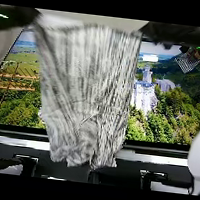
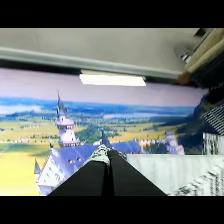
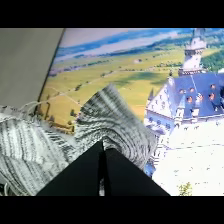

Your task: Fold the clothes and pants, and hang the long-sleeved shirts on hangers.

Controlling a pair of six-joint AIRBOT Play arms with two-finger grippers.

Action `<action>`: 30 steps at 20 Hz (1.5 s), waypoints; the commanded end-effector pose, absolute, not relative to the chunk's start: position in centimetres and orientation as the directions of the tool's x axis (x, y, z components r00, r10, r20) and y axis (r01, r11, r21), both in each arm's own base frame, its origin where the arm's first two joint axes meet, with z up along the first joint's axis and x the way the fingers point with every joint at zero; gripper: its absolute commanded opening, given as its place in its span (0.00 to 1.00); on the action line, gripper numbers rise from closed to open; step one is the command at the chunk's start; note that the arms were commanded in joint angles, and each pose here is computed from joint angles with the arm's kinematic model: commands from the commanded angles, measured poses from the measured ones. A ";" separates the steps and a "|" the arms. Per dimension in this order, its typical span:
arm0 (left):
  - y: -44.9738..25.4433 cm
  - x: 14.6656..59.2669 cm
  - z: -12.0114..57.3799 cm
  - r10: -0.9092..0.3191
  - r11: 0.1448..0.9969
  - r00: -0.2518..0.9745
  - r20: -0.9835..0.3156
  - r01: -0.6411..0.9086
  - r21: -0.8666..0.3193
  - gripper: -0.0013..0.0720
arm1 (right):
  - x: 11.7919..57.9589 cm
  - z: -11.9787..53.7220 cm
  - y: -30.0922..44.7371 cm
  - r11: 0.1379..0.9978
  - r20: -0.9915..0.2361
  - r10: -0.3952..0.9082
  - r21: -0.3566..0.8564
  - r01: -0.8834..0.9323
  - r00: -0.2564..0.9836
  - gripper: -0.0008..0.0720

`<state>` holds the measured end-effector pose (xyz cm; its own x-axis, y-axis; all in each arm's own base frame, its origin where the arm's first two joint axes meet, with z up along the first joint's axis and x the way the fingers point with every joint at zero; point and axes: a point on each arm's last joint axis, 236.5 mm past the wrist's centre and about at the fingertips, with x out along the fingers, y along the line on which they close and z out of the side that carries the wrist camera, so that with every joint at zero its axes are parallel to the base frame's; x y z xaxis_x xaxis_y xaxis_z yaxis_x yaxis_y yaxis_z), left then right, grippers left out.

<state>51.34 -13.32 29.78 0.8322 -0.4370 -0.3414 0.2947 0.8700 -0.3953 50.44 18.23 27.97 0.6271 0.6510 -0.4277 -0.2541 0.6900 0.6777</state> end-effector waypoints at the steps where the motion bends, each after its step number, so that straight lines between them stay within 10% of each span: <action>1: -17.3 56.9 16.3 -0.462 0.873 0.726 -0.510 0.271 -0.405 0.06 | 56.1 16.1 18.5 0.708 -0.544 0.637 0.692 -0.138 0.546 0.07; 5: -18.9 56.3 5.7 -0.480 0.844 0.542 -0.690 0.072 -0.531 0.10 | 56.1 9.2 18.8 0.725 -0.639 0.639 0.686 -0.059 0.428 0.28; 8: -17.2 55.0 5.3 -0.482 0.840 0.486 -0.729 0.020 -0.542 0.92 | 53.6 9.0 17.0 0.777 -0.714 0.604 0.626 -0.063 0.355 0.63; 17: 1.5 43.6 7.7 -0.300 0.842 0.448 -0.842 -0.290 -0.455 0.93 | 38.2 10.9 8.6 0.845 -0.840 0.535 0.534 -0.040 0.090 0.90; 23: -1.7 30.5 -0.6 -0.385 0.755 0.337 -0.859 -0.420 -0.504 0.93 | 23.7 1.0 16.8 0.747 -0.733 0.665 0.652 0.126 -0.146 0.94; 30: -4.3 26.5 -3.7 -0.456 0.701 0.275 -0.846 -0.474 -0.532 0.93 | 16.0 -5.0 23.3 0.722 -0.678 0.689 0.669 0.174 -0.256 0.94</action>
